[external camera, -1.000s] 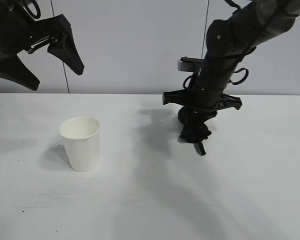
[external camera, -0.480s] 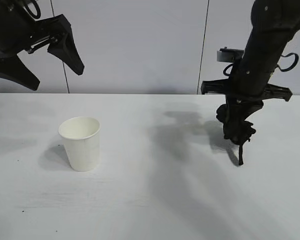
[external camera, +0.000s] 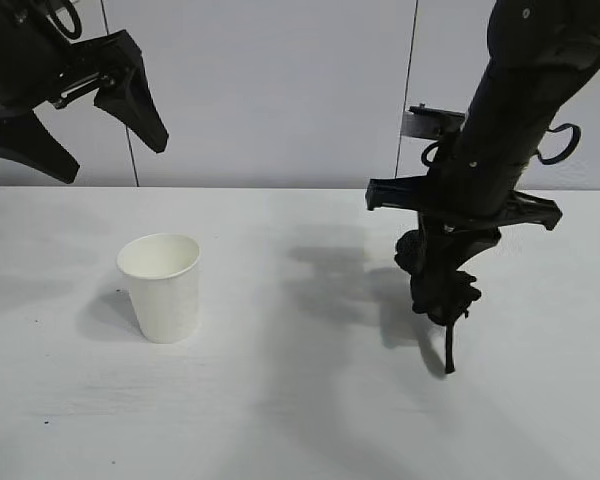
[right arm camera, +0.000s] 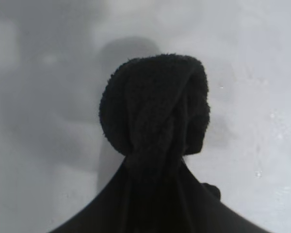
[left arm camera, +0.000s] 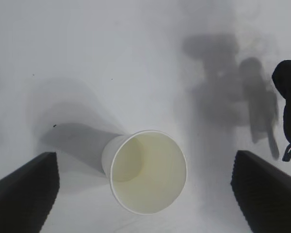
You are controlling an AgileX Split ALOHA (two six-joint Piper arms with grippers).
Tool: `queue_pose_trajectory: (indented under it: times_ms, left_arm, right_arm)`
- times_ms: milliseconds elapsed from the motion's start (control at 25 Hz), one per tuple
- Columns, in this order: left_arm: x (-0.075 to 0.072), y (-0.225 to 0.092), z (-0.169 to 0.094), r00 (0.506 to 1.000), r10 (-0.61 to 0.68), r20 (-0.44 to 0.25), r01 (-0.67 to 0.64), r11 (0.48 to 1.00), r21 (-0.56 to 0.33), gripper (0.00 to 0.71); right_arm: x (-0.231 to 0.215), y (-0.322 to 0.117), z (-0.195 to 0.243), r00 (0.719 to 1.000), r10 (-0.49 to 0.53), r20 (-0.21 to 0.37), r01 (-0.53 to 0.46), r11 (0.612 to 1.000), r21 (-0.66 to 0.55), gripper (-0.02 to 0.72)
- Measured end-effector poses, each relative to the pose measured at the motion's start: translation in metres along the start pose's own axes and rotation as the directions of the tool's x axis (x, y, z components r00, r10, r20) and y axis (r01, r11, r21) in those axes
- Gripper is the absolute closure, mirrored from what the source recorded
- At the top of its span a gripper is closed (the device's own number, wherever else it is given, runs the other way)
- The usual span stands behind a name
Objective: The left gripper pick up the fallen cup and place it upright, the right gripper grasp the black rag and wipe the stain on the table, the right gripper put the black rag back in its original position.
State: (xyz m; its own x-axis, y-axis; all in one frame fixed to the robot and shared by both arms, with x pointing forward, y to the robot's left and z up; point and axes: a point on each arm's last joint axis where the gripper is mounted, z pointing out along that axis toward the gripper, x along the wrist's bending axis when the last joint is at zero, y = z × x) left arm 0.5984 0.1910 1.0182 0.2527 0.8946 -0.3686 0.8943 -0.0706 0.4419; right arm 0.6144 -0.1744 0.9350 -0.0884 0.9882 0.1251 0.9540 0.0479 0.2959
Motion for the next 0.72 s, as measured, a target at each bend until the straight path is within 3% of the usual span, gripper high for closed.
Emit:
queue_pose_trajectory:
  times_ms: [40,120,200,280,440,720]
  left_arm:
    - [0.000,0.000,0.000,1.000,0.000,0.000,0.000,1.000,0.000,0.016]
    - [0.000,0.000,0.000,1.000,0.000,0.000,0.000,1.000,0.000,0.016]
    - [0.000,0.000,0.000,1.000,0.000,0.000,0.000,1.000,0.000,0.016]
    - [0.000,0.000,0.000,1.000,0.000,0.000,0.000,1.000,0.000,0.016]
    - [0.000,0.000,0.000,1.000,0.000,0.000,0.000,1.000,0.000,0.016]
    - [0.000,0.000,0.000,1.000,0.000,0.000,0.000,1.000,0.000,0.016]
  right_arm:
    - [0.001,-0.001,0.000,1.000,0.008,-0.007,-0.008,1.000,0.002,0.571]
    - [0.002,-0.001,0.000,1.000,0.020,-0.011,-0.020,1.000,0.003,0.453]
    - [0.002,-0.001,0.000,1.000,0.022,-0.012,-0.022,1.000,0.001,0.213]
    - [0.003,0.000,-0.004,1.000,0.017,-0.015,-0.017,1.000,-0.004,0.087]
    - [-0.003,0.003,-0.021,0.998,0.045,-0.034,-0.046,0.999,-0.024,0.020]
    - [-0.044,0.013,-0.070,0.990,0.111,-0.091,-0.120,0.988,-0.098,0.009]
